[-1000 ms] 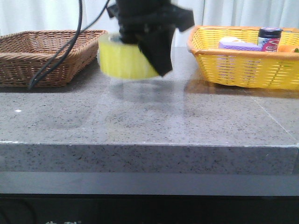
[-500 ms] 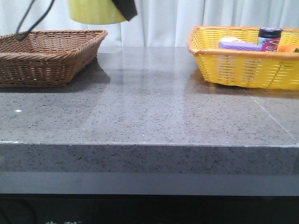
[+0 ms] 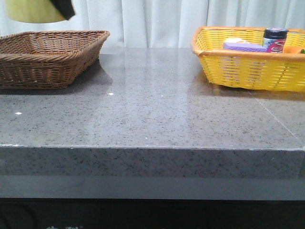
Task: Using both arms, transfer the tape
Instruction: 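Lift the tape roll with the left gripper and lower it into the brown basket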
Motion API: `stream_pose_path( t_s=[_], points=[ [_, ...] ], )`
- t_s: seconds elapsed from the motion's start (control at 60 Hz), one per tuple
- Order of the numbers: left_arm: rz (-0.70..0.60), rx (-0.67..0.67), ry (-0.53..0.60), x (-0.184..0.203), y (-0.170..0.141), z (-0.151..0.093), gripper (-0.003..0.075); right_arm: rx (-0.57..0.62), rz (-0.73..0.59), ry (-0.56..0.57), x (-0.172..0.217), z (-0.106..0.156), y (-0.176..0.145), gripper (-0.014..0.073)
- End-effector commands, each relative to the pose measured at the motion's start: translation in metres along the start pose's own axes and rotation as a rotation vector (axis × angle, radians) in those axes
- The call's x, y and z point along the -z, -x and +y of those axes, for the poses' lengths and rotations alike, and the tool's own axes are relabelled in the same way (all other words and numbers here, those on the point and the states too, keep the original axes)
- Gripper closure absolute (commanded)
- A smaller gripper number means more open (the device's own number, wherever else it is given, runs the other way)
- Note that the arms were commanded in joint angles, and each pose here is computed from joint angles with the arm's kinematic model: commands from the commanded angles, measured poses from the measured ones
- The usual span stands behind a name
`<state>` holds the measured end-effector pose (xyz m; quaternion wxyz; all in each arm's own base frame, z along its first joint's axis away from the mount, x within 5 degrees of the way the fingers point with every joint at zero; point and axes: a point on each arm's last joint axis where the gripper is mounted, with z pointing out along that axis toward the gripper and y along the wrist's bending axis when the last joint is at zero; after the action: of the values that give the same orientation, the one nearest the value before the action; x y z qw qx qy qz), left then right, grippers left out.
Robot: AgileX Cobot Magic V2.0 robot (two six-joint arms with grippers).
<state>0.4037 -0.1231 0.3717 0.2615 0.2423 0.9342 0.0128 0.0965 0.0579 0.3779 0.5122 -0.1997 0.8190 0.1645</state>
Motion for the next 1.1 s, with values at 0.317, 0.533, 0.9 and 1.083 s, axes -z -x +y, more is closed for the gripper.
stream_pose_path(
  t_s=[0.317,0.533,0.9,1.083],
  points=[
    [-0.008,0.069,0.046,-0.015,-0.001,0.032,0.0698,-0.002,-0.1,0.001,0.005,0.0,0.013,0.0192],
    [0.033,0.1,-0.056,-0.044,-0.001,0.023,0.0698,-0.002,-0.1,0.001,0.005,0.0,0.013,0.0192],
    [0.051,0.103,-0.067,-0.058,-0.001,0.022,0.0477,-0.002,-0.1,0.001,0.005,0.0,0.013,0.0192],
    [0.059,0.102,-0.069,-0.052,-0.002,0.022,0.0269,-0.002,-0.1,0.001,0.005,0.0,0.013,0.0192]
  ],
)
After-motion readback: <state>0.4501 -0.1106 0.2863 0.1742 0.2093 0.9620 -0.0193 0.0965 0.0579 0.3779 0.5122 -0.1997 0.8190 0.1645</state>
